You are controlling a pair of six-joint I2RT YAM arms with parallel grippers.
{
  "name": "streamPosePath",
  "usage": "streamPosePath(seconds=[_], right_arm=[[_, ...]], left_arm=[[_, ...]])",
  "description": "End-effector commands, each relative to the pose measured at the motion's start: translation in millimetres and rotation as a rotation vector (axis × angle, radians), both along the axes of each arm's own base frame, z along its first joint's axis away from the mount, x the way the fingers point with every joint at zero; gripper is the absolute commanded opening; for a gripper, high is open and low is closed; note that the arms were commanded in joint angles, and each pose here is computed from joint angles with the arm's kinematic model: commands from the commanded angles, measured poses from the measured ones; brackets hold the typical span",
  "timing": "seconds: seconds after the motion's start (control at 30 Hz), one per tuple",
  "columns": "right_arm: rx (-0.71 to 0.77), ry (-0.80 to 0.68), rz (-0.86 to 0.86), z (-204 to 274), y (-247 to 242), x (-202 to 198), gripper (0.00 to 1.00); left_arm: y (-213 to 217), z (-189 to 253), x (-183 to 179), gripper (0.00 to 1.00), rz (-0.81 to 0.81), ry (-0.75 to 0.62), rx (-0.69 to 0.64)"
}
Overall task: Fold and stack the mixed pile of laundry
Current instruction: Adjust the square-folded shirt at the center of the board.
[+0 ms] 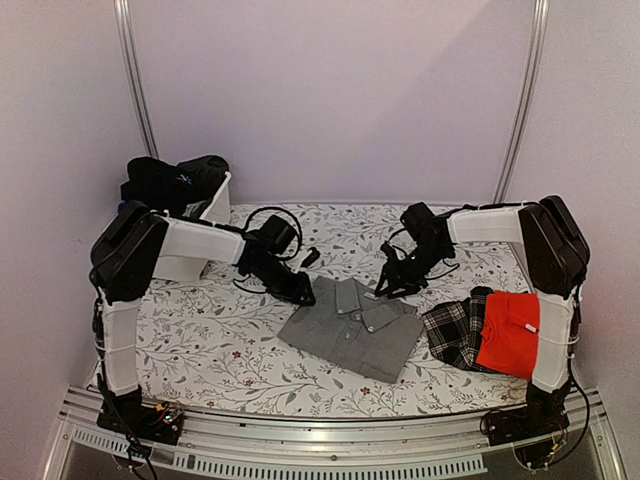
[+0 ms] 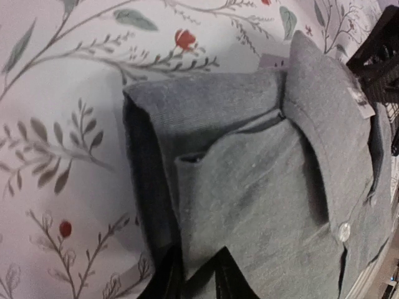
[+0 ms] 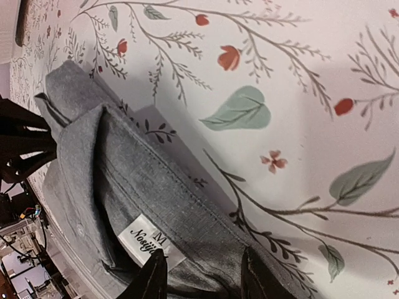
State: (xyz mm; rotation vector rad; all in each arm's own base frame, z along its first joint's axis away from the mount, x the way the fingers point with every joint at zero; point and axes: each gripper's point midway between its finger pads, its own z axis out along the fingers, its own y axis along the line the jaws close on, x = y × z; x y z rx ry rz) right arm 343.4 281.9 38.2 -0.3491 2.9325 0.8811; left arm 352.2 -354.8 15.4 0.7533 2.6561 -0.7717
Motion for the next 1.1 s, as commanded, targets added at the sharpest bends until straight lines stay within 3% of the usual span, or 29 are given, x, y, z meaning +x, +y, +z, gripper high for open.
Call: streamPosePath(seconds=[0.0, 0.1, 0.23, 0.37, 0.5, 0.7, 0.83, 1.07], right_arm=[[0.066, -0.051, 0.103, 5.3, 33.5, 10.0, 0.39], [0.114, -0.094, 0.162, 18.8, 51.7, 15.1, 0.41], [0.095, -0.137, 0.152, 34.5, 41.1, 17.1, 0.44], [0.066, -0.139, 0.073, 43.8, 7.3, 16.8, 0.44], [-0.019, -0.107, -0.007, 29.9, -32.3, 12.2, 0.42], [-0.033, -0.052, 0.011, 5.1, -34.2, 7.6, 0.41], [-0.041, -0.014, 0.022, -15.0, -32.9, 5.2, 0.39], [-0.081, 0.029, 0.072, -40.8, -33.4, -6.6, 0.36]], left_arm=[[39.9, 7.3, -38.8, 0.16, 0.069, 0.079, -0.047], [60.0, 6.2, -60.0, 0.18, 0.095, 0.103, -0.052], [67.0, 25.7, -58.7, 0.57, 0.113, 0.055, -0.084], [53.3, 57.2, -35.3, 0.68, 0.098, -0.037, -0.15], [37.1, 68.0, -3.6, 0.7, 0.086, -0.072, -0.159], [20.6, 62.6, 19.6, 0.66, 0.055, -0.069, -0.155], [13.0, 57.6, 21.4, 0.57, 0.029, -0.042, -0.168], [11.0, 45.9, 13.4, 0.49, 0.007, 0.004, -0.17]])
